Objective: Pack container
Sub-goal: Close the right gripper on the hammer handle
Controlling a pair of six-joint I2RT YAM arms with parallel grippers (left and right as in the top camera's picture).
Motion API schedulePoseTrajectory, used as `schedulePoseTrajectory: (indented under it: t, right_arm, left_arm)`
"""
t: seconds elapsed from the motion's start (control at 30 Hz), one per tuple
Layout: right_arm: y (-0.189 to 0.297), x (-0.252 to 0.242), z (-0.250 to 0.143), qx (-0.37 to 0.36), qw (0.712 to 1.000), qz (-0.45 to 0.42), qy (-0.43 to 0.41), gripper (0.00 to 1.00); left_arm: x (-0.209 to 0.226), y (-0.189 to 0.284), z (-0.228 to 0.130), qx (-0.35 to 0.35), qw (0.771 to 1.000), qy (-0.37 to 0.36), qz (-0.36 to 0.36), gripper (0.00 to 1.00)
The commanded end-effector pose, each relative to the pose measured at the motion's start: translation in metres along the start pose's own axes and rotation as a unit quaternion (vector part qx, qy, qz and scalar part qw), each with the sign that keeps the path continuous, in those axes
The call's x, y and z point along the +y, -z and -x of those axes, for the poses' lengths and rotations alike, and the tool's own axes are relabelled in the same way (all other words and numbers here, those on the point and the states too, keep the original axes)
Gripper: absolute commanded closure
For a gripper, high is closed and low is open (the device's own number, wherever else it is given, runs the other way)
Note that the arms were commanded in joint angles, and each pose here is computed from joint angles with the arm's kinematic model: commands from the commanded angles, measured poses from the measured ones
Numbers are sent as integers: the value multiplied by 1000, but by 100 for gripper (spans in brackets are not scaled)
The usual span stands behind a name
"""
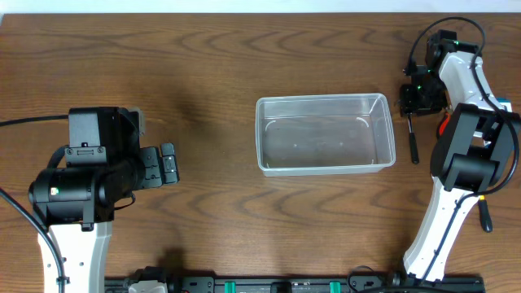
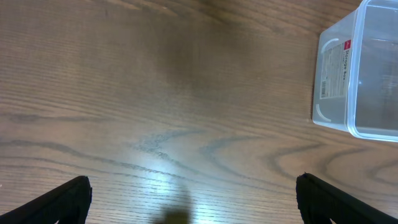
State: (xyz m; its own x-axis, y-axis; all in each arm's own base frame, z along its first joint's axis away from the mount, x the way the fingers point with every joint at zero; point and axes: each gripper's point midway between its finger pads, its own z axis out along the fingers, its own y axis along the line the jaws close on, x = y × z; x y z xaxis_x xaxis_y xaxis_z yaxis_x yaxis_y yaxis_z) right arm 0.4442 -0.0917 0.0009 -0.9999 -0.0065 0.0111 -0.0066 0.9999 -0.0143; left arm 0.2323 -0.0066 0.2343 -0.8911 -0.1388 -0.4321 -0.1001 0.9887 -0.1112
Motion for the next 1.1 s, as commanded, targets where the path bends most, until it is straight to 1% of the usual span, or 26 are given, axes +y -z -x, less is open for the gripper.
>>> schedulePoseTrajectory:
  t: [0.0,0.6,0.67,0.8,0.9,1.0,1.07]
  right_arm:
    - [-7,4,-3,9,1000,-1,12,55]
    - [-17,5,-11,20,1000,-1,12,55]
    - [-17,4,-9,16,1000,-2,12,57]
    - [-17,4,-7,12,1000,-3,11,68]
    - [-17,4,-6,11,1000,-3,11,69]
    - [-17,4,-6,11,1000,-3,11,77]
    - [-17,4,-6,10,1000,-3,11,79]
  left_arm:
    - [3,4,3,-8,1000,6,8,2]
    - [3,4,3,-8,1000,6,8,2]
    - [3,4,3,-8,1000,6,8,2]
    - [3,4,3,-8,1000,6,8,2]
    - [3,4,3,-8,1000,6,8,2]
    - [3,4,3,-8,1000,6,8,2]
    - [3,4,3,-8,1000,6,8,2]
